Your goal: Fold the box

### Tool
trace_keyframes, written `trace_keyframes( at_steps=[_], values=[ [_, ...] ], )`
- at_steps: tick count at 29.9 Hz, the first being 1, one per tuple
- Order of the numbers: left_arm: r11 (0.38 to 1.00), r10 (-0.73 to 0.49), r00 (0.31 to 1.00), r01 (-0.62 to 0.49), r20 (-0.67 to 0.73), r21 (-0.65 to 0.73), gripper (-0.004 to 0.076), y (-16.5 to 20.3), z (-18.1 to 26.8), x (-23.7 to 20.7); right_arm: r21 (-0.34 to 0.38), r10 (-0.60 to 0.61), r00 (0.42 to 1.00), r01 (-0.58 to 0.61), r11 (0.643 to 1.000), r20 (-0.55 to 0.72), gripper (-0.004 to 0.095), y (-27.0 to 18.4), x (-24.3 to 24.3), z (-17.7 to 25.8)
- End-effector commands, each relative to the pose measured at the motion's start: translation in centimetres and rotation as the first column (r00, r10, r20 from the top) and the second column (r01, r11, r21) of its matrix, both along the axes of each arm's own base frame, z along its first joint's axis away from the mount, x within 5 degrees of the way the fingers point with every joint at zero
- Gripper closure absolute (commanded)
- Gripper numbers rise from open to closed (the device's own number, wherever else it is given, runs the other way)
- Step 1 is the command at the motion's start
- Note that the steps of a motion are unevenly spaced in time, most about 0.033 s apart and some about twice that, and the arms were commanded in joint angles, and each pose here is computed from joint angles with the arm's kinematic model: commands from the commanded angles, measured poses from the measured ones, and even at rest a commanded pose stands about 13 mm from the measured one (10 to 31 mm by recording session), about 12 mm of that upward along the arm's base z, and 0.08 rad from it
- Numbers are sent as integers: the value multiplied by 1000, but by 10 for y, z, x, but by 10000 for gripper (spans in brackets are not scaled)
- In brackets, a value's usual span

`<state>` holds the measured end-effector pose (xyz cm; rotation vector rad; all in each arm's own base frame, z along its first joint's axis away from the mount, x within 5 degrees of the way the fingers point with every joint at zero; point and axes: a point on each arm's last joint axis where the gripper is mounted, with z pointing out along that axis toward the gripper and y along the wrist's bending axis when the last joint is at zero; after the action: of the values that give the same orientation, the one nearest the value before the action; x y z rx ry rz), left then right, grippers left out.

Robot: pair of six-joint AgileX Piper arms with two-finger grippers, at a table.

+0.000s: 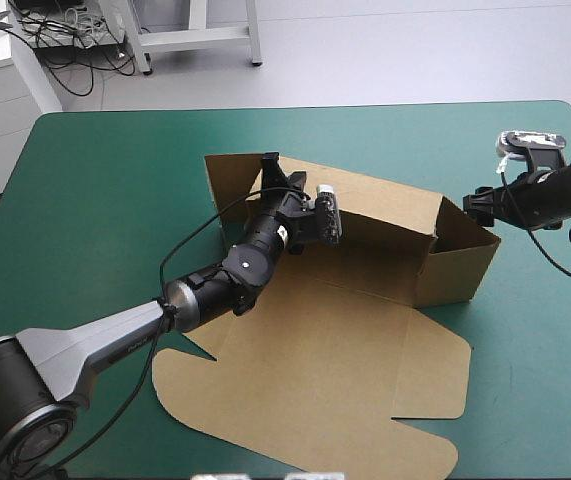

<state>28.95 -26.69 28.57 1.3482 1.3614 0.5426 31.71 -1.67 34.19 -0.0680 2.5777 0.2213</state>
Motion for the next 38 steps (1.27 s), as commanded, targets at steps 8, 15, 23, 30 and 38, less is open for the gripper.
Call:
trace_keyframes(
  at_steps=[8,15,23,30,38],
  values=[
    [983,84,994,-70,76,-168,734,5,40,3,-28,-60,983,66,997,173,194,-4,0,34],
    [984,117,992,-109,56,-139,734,3,26,9,-72,-97,965,117,990,245,194,-10,0,62],
    [989,102,993,-95,61,-115,734,-1,20,11,-49,-102,969,116,992,227,194,-10,12,54],
    [981,121,990,-109,66,-163,734,-7,31,18,58,-112,975,103,993,193,194,-4,27,39],
    [993,118,989,-116,92,-32,734,-11,19,25,62,-111,976,101,993,190,194,-4,29,37]
  ],
)
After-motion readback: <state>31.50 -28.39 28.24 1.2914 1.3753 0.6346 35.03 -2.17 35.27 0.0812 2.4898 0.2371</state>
